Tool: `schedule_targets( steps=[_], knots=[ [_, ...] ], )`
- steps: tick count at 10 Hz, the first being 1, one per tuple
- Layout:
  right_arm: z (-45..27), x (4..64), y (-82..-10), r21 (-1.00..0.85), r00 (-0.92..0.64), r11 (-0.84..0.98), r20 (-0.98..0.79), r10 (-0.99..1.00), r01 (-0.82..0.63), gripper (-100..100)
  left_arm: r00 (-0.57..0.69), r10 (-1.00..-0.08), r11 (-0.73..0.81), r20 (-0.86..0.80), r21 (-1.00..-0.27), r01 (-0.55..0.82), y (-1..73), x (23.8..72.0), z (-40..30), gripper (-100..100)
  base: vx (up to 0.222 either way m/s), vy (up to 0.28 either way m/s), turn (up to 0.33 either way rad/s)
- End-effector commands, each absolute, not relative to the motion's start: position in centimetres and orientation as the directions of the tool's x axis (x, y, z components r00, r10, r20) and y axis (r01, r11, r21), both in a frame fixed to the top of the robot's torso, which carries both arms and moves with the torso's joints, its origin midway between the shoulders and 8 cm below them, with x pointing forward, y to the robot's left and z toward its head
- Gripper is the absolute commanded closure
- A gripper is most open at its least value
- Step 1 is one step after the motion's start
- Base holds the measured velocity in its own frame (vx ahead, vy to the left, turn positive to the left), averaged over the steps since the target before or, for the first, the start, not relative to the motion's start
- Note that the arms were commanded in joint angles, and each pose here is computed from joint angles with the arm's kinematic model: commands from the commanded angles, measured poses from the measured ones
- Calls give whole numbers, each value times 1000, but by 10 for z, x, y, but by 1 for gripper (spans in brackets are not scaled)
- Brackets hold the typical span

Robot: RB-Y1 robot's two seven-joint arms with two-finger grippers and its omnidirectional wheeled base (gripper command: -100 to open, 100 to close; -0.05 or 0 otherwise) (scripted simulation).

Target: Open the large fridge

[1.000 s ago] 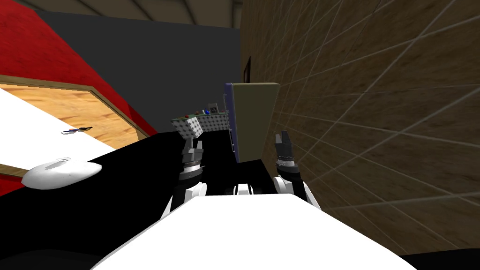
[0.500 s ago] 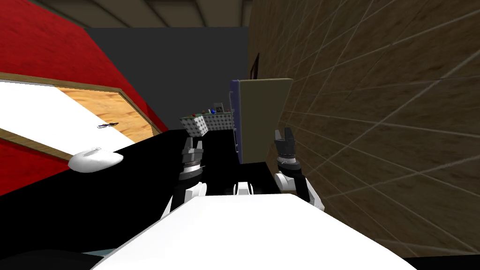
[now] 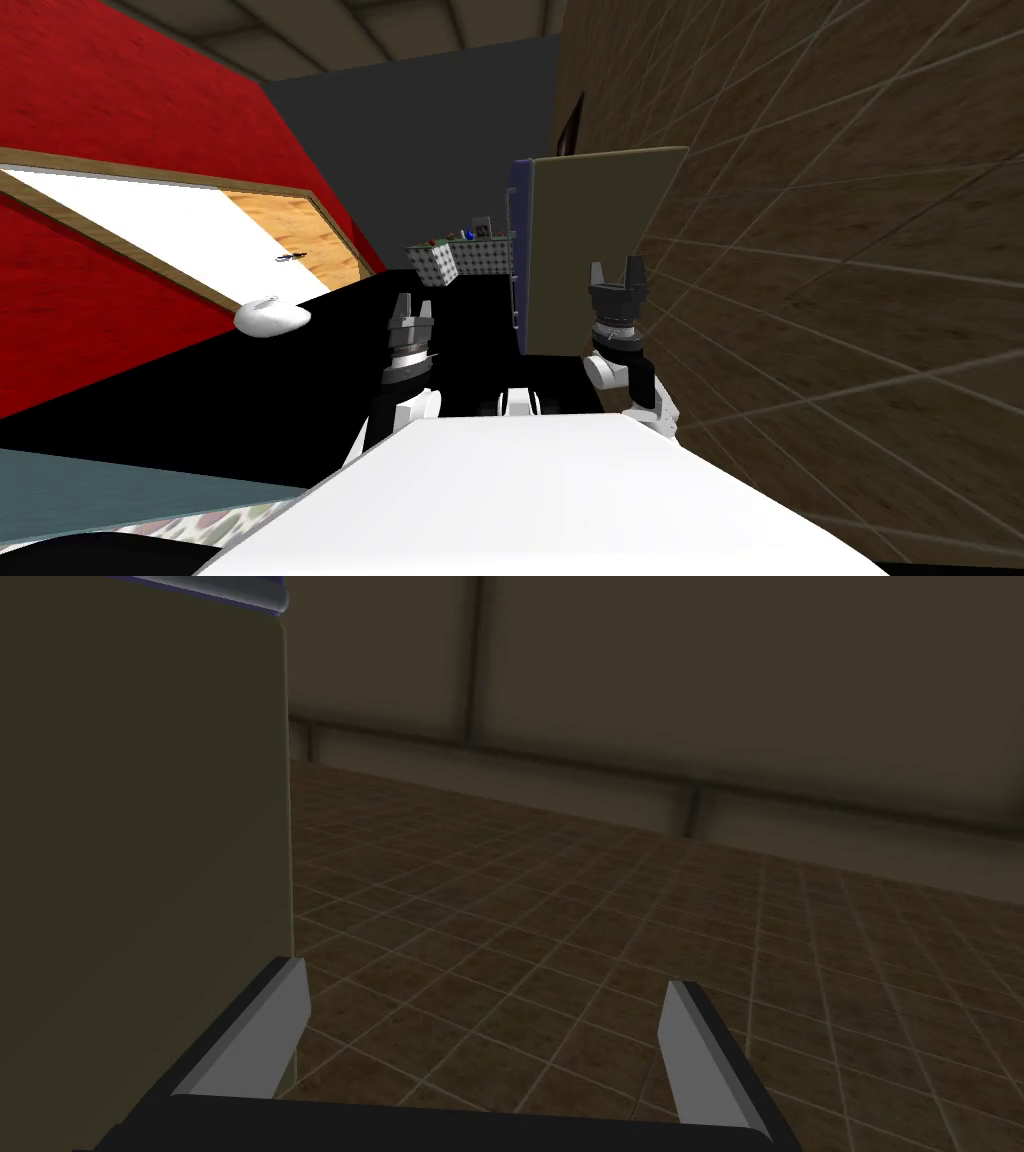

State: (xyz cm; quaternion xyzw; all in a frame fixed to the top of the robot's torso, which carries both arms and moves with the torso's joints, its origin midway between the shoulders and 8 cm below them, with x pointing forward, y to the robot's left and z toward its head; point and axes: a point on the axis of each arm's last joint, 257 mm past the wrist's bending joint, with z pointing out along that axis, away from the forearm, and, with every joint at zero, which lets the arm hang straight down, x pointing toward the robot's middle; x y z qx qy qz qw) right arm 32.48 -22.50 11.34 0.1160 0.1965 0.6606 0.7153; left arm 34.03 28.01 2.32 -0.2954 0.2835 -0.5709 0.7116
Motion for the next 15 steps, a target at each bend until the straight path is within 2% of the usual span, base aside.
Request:
schedule_targets(
  steps=[1, 8, 15],
  knots=[
    [130, 318, -229, 370, 4, 35, -85, 996, -928, -100, 187, -980, 174, -66, -744, 645, 280, 340, 23, 0, 102, -16, 138],
    [184, 296, -248, 141, -182, -187, 45, 982, -972, -100, 187, -980, 174, -66, -744, 645, 280, 340, 23, 0, 113, -21, 248],
    [228, 279, -278, -94, -392, -382, 146, 908, -920, -100, 187, -980, 174, -66, -744, 645, 280, 340, 23, 0, 102, -51, 224]
  ],
)
